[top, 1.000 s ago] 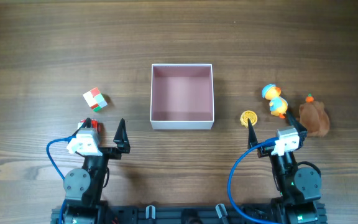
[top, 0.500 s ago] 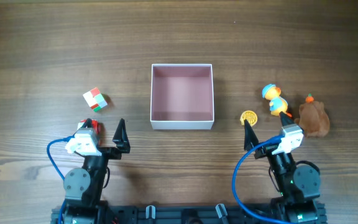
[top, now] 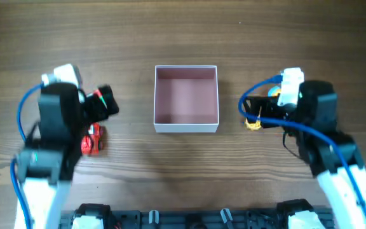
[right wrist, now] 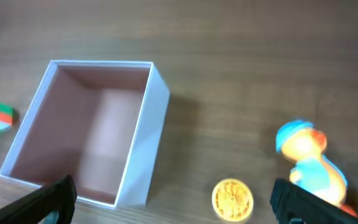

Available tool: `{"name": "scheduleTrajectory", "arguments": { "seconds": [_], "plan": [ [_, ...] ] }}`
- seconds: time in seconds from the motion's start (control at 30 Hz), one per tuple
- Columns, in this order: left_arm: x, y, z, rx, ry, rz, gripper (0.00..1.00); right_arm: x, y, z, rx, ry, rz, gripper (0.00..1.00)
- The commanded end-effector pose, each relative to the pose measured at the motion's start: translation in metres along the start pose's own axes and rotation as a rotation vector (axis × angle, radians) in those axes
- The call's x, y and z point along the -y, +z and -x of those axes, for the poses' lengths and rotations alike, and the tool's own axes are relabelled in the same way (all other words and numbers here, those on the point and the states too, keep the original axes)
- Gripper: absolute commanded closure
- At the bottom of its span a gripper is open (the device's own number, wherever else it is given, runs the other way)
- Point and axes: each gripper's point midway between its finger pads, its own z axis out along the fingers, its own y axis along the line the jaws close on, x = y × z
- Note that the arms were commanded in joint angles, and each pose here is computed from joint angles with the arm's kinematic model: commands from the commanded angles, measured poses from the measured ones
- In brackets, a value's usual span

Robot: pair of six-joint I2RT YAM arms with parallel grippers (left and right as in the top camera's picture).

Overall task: Pack container
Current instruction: 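Reach the left gripper down and grasp the red toy truck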

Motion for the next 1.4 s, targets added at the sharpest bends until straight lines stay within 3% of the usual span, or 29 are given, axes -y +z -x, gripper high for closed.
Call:
{"name": "scheduleTrajectory", "arguments": {
  "seconds": [0.0,0.17,0.37,0.6,0.8,0.9,0.97,1.07,1.2,1.37],
  "plan": [
    [-0.010,0.013,0.001,-0.180,-0.026,0.090,0.00,-0.003,0.011,-0.012,-0.140,0.036,0.011,0.00],
    [-0.057,0.011,-0.029,-0.353,-0.137,0.206,0.00,0.009,0.019,-0.031,-0.235,0.027,-0.041,0.00],
    [-0.087,0.052,-0.073,-0.535,0.009,0.185,0.00,0.009,0.019,-0.033,-0.240,0.030,-0.041,0.00],
    [-0.093,0.090,-0.112,-0.747,0.218,0.093,0.00,0.009,0.017,-0.039,-0.266,0.035,-0.044,0.00],
    [-0.102,0.109,-0.154,-0.932,0.201,0.094,0.01,0.009,0.017,-0.039,-0.265,0.042,-0.046,0.00],
    [-0.101,0.109,-0.162,-0.970,0.184,0.079,0.04,0.009,0.018,-0.039,-0.266,0.042,-0.046,0.00],
    [-0.101,0.105,-0.165,-0.991,0.178,0.082,0.16,0.009,0.018,-0.039,-0.266,0.042,-0.046,0.00],
    [-0.101,0.100,-0.169,-1.015,0.173,0.086,0.24,0.009,0.017,-0.039,-0.267,0.042,-0.046,0.00],
    [-0.102,0.095,-0.172,-1.038,0.166,0.091,0.29,0.009,0.017,-0.040,-0.269,0.042,-0.047,0.00],
    [-0.104,0.096,-0.183,-1.043,0.123,0.115,0.27,0.010,0.017,-0.041,-0.274,0.043,-0.047,0.00]
  ]
}}
